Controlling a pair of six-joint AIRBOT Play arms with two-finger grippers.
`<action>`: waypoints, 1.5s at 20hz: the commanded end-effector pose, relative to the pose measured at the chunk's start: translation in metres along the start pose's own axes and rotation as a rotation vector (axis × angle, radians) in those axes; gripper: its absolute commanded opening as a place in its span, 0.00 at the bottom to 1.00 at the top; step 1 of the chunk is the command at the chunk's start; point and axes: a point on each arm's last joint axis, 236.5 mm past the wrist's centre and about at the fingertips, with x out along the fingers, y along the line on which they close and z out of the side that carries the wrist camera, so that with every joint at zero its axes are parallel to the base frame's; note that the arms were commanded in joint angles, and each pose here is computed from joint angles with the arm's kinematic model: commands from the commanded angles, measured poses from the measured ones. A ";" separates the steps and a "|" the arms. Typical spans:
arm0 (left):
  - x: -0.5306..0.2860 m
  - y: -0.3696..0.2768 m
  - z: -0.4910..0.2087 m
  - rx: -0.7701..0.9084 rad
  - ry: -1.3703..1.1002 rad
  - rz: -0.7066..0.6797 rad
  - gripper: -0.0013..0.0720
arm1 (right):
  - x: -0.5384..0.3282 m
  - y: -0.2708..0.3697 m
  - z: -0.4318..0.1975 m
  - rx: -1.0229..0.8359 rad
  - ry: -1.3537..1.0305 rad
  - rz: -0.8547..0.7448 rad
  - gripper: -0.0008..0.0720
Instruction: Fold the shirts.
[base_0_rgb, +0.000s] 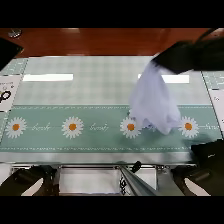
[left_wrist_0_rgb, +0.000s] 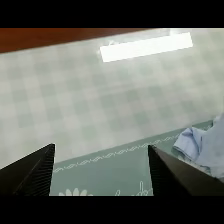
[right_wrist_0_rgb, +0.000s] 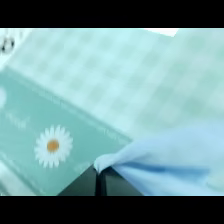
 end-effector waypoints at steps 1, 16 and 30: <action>0.011 0.005 -0.025 -0.023 0.092 0.019 0.94 | 0.082 0.038 -0.063 -0.066 0.160 0.039 0.04; 0.164 -0.037 -0.289 -0.361 0.677 -0.183 0.94 | -0.016 -0.206 -0.110 -0.004 0.431 -0.645 0.78; 0.216 -0.072 -0.375 -0.556 0.780 -0.323 0.84 | -0.020 -0.250 -0.151 0.365 0.338 -0.488 0.82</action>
